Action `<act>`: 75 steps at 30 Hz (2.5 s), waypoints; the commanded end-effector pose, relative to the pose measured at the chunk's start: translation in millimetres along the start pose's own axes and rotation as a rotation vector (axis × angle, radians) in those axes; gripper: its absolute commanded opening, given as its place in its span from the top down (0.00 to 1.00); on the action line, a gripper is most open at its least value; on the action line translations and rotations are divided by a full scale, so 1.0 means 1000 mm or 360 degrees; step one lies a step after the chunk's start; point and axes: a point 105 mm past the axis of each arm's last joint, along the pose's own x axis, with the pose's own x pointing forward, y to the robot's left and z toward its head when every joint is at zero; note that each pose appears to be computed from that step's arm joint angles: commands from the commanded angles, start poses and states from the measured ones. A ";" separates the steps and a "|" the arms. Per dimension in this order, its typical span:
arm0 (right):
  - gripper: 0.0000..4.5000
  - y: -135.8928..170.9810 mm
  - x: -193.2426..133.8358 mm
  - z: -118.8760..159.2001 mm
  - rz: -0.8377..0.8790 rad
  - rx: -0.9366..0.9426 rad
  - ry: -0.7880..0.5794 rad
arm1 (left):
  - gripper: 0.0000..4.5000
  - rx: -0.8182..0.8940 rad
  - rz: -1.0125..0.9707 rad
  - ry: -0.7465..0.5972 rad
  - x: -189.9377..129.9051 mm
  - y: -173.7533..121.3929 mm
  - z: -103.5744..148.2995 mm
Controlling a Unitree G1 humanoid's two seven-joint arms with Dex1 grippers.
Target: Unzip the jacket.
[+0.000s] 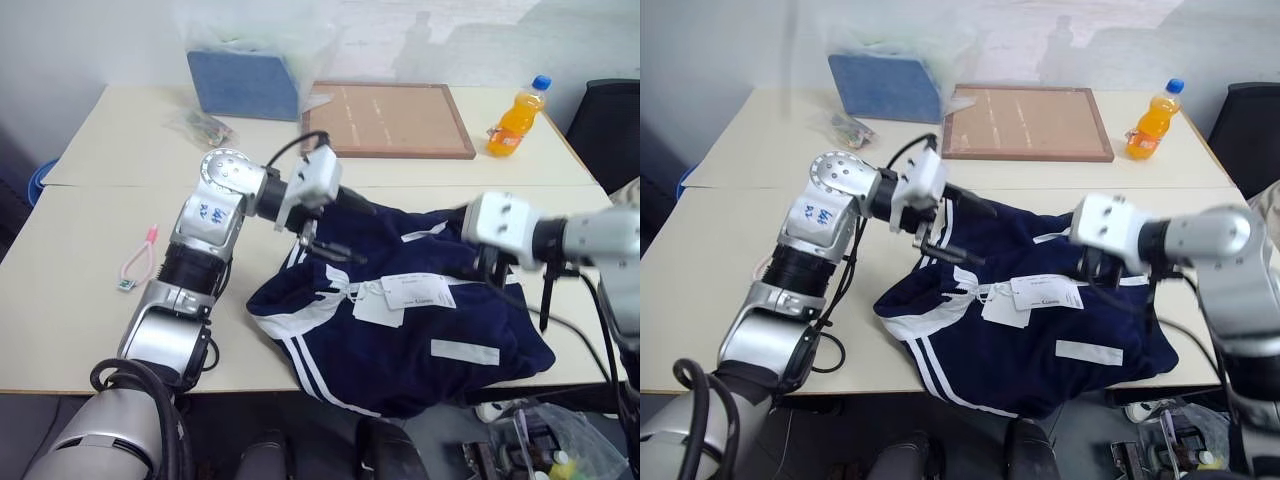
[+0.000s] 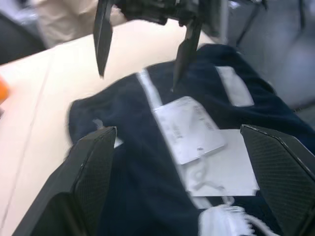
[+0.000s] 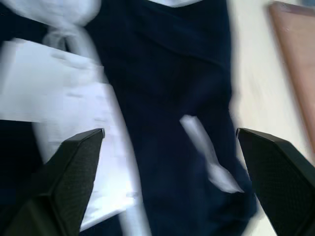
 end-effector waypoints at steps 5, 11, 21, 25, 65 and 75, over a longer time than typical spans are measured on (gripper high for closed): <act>0.00 0.025 -0.009 0.010 -0.0143 0.0075 -0.0027 | 0.05 0.0208 -0.0028 0.0349 0.002 -0.011 -0.052; 0.00 0.024 -0.009 0.008 -0.0282 0.0187 -0.0036 | 0.05 0.0096 0.0115 0.0498 0.000 -0.008 -0.091; 0.00 0.046 0.002 0.010 -0.0273 0.0162 -0.0083 | 0.05 0.0096 0.0018 0.0122 -0.009 -0.017 -0.048; 0.00 0.059 0.008 0.009 -0.0251 0.0153 -0.0105 | 0.05 0.0053 -0.0099 -0.0141 -0.022 -0.023 -0.001; 0.13 0.073 0.064 -0.012 -0.0563 0.0004 -0.0080 | 0.05 0.0378 -0.0188 0.0262 0.023 -0.011 -0.067; 0.13 0.052 0.050 -0.015 -0.0701 0.0012 -0.0072 | 0.05 0.0381 -0.0185 0.0233 0.026 -0.011 -0.065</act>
